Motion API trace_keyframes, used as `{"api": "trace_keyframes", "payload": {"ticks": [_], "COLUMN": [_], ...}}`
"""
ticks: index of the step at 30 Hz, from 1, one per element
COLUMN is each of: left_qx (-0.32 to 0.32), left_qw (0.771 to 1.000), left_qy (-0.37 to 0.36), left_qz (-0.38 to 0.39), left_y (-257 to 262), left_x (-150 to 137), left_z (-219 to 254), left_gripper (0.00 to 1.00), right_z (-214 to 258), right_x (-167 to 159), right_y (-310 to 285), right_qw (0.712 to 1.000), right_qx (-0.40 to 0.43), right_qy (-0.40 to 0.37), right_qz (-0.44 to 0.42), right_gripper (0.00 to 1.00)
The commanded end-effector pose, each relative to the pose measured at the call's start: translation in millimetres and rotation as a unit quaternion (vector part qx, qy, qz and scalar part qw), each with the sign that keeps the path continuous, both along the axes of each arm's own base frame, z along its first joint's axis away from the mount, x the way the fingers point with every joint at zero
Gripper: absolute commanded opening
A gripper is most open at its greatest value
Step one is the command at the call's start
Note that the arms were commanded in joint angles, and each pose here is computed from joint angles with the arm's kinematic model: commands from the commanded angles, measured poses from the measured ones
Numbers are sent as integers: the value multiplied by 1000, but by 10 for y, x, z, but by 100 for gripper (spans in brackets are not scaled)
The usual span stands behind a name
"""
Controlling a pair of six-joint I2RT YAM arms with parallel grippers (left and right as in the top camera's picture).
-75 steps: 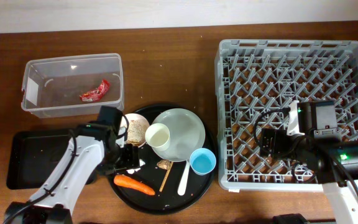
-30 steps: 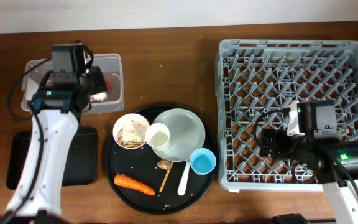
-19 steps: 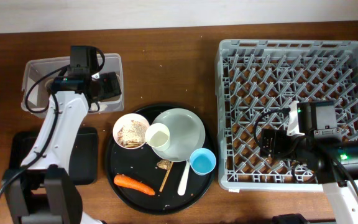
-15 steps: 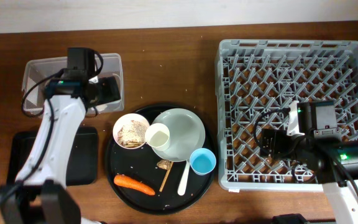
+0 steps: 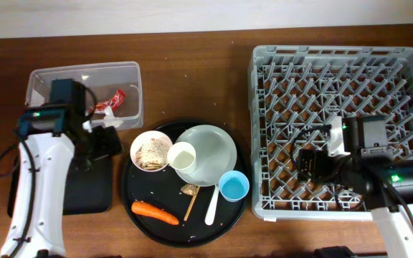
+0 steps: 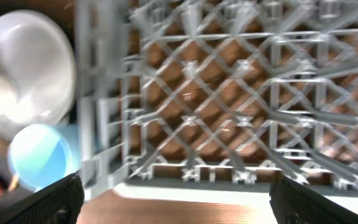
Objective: Sort waste into correct bins and load items into the dishwasher rack
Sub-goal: 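Grasp the white cup with the left gripper and lift it toward the right gripper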
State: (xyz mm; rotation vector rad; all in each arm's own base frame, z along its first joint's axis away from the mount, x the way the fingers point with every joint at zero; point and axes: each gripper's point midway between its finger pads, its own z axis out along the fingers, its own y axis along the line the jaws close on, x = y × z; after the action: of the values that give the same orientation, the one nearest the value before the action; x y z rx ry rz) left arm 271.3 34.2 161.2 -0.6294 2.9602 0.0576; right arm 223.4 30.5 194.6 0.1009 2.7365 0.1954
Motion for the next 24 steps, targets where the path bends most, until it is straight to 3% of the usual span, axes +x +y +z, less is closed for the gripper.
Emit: {"api": "trace_keyframes", "payload": {"ticks": [1, 6, 8, 14, 20, 24], "left_qx": [-97, -175, -170, -137, -136, -101], "left_qw": [995, 976, 969, 941, 908, 903], "left_qy": [2, -49, -60, -81, -66, -33], "left_qz": [-6, -119, -167, -300, -391, -416], "left_y": [-165, -662, -878, -1577, -2205, -2361], "left_x": [-38, 157, 203, 215, 109, 147], "left_z": [-148, -53, -42, -42, -249, -617], "left_gripper": [99, 90, 89, 73, 72, 69], "right_z": [28, -56, -85, -90, -91, -91], "right_x": [15, 50, 56, 52, 51, 49], "right_y": [271, 275, 275, 275, 275, 275], "right_qw": [996, 996, 996, 996, 996, 996], "right_qx": [56, 57, 57, 57, 57, 57], "right_qy": [7, 27, 35, 36, 37, 37], "right_qz": [64, 62, 62, 62, 62, 62], "right_gripper": [98, 98, 98, 98, 98, 98]}}
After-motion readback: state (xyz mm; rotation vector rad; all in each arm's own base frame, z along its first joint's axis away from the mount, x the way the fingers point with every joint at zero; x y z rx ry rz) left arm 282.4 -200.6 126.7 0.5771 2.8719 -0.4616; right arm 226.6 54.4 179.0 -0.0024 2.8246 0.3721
